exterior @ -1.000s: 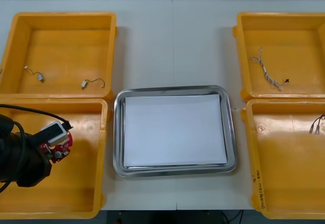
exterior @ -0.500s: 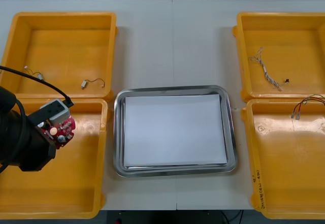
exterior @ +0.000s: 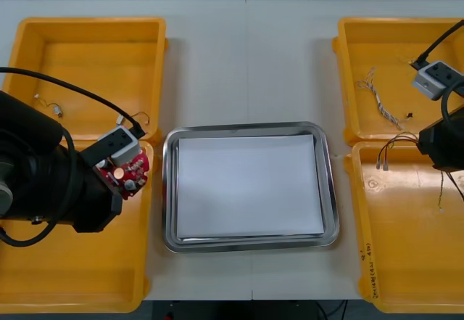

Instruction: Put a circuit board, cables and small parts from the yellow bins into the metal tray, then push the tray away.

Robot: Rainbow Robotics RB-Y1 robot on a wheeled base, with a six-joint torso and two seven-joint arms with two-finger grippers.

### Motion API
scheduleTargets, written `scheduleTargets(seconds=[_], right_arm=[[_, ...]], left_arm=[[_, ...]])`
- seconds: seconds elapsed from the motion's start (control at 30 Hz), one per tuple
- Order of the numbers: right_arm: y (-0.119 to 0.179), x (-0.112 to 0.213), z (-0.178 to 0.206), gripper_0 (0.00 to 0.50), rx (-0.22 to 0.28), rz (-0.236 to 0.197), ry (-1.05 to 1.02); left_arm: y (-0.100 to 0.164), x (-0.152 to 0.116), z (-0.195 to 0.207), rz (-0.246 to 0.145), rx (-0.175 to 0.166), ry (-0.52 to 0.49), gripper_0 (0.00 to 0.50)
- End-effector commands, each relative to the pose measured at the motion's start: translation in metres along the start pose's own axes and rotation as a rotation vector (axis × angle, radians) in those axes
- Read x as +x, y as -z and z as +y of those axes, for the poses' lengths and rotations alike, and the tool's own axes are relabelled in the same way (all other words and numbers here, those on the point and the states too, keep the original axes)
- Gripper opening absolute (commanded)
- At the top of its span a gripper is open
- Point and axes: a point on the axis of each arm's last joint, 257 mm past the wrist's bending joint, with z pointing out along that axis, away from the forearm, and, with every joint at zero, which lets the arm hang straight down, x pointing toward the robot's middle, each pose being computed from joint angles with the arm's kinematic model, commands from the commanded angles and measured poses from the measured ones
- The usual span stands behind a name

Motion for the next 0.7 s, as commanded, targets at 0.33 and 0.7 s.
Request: scheduleTargets(seconds=[0.33,0.7], right_arm=[[0.010,-0.035,0.022,0.000,0.026,-0.040,0.117],[0.002,-0.040,0.039,0.000,0.009,-0.028,0.156]], left_arm=[[-0.001,-0.057,-0.059,-0.090,0.041,0.152,0.000],[-0.014,-0.074,-0.090,-0.098,0.047,0.183,0.000]])
